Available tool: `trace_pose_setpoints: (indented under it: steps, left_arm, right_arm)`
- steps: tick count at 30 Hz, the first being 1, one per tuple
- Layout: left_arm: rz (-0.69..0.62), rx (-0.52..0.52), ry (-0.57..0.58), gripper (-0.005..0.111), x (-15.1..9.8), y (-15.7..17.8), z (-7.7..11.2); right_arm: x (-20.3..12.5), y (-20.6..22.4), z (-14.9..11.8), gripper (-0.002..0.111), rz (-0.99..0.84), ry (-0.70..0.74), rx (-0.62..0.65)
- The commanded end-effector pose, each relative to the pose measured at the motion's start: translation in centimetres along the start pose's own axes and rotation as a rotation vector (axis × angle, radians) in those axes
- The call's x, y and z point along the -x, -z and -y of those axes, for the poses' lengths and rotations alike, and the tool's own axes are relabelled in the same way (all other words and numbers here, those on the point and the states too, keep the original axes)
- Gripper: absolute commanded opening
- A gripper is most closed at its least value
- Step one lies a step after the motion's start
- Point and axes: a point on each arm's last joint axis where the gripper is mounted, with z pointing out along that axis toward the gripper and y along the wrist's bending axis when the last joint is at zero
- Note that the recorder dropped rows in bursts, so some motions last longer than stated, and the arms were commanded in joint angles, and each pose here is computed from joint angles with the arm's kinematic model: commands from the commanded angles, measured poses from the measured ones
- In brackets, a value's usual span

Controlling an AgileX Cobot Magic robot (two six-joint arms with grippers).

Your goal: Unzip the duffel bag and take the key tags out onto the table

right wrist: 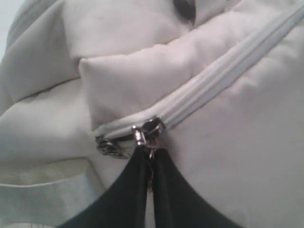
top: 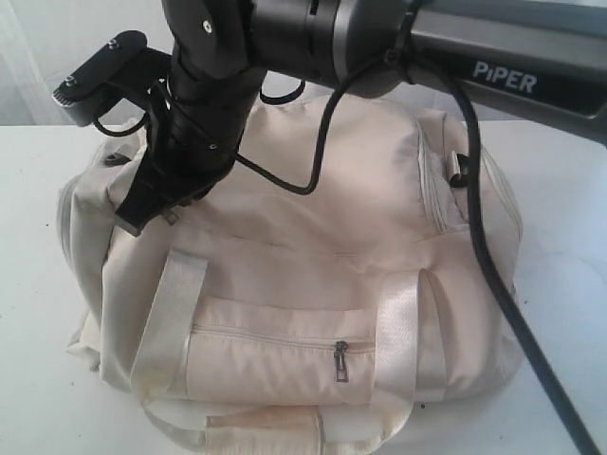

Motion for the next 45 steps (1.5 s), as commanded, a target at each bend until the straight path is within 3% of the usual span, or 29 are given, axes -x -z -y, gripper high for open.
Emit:
trace_pose_setpoints:
  steps: [1, 7, 15, 19, 23, 34, 38, 45]
  left_arm:
    - [0.078, -0.043, -0.004, 0.000, -0.4, -0.6, 0.5]
    - [0.142, -0.055, -0.043, 0.002, -0.7, -1.3, 0.7]
    - [0.164, -0.072, -0.042, 0.045, 0.2, -3.3, 1.0]
    - [0.220, -0.087, -0.054, 0.054, 1.0, -5.1, 1.3]
    - [0.158, -0.165, -0.126, 0.060, 1.0, -7.0, 2.7]
    - [-0.022, -0.218, -0.172, 0.064, 2.6, -11.6, 4.5]
    - [0.014, -0.250, -0.239, 0.064, 2.4, -13.4, 5.2]
    - [0.051, -0.316, -0.221, 0.064, 2.2, -14.4, 6.6]
  right_arm:
    - [0.8, 1.1, 1.3, 0.000, 0.074, 0.094, -0.136]
    - [0.5, 1.3, 2.3, 0.000, 0.020, 0.183, -0.251]
    - [2.0, 0.3, 2.9, 0.000, 0.163, 0.279, -0.347]
    - [1.1, -1.3, 2.9, 0.000, 0.063, 0.294, -0.344]
    - [0.3, -0.3, 2.1, 0.000, -0.044, 0.268, -0.309]
    - [0.5, 1.0, 0.7, 0.000, -0.012, 0.234, -0.197]
    - [0.5, 1.0, 0.7, 0.000, -0.013, 0.234, -0.201]
    - [0.5, 1.0, 1.0, 0.000, -0.016, 0.215, -0.223]
